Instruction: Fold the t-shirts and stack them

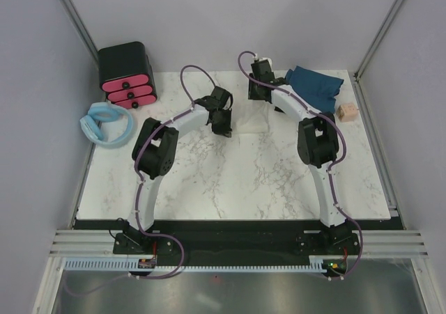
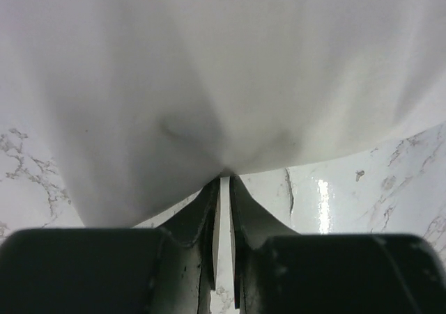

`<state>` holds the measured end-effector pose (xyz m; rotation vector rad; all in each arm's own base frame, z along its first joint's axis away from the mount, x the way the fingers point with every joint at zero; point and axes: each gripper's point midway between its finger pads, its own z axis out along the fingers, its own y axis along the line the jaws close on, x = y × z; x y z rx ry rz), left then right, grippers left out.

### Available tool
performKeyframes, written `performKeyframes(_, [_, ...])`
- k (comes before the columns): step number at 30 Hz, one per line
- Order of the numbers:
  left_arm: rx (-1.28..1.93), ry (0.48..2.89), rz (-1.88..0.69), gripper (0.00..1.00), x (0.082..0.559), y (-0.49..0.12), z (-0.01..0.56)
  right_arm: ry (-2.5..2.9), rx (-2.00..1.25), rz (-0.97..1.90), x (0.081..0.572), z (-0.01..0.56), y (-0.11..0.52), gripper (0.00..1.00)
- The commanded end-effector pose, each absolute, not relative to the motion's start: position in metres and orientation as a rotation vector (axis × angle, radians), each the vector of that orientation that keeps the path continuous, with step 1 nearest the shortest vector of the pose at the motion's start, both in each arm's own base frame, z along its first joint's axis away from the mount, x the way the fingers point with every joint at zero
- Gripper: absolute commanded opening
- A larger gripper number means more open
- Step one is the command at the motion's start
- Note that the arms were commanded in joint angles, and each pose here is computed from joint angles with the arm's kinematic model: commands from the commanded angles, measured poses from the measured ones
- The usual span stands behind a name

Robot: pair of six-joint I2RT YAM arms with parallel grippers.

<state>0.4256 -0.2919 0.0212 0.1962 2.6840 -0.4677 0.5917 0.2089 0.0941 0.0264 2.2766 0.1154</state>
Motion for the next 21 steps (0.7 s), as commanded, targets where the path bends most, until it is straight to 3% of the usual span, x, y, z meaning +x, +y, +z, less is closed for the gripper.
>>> performKeyframes(1, [0.265,2.676,-0.462,0.16,0.418,-0.287,0.023,2.325,0.024,0.113,0.566,0.09,0.207,0.44])
performKeyframes(8, [0.271,2.674,-0.433,0.15,0.414,-0.28,0.024,2.364,0.078,-0.033,0.552,0.063,0.182,0.41])
performKeyframes(13, [0.273,2.635,-0.437,0.15,0.415,-0.276,0.043,2.28,0.114,-0.111,0.557,0.098,0.166,0.4])
performKeyframes(21, [0.242,2.379,-0.481,0.21,0.452,-0.277,0.142,2.153,0.108,-0.031,0.556,0.185,0.167,0.42])
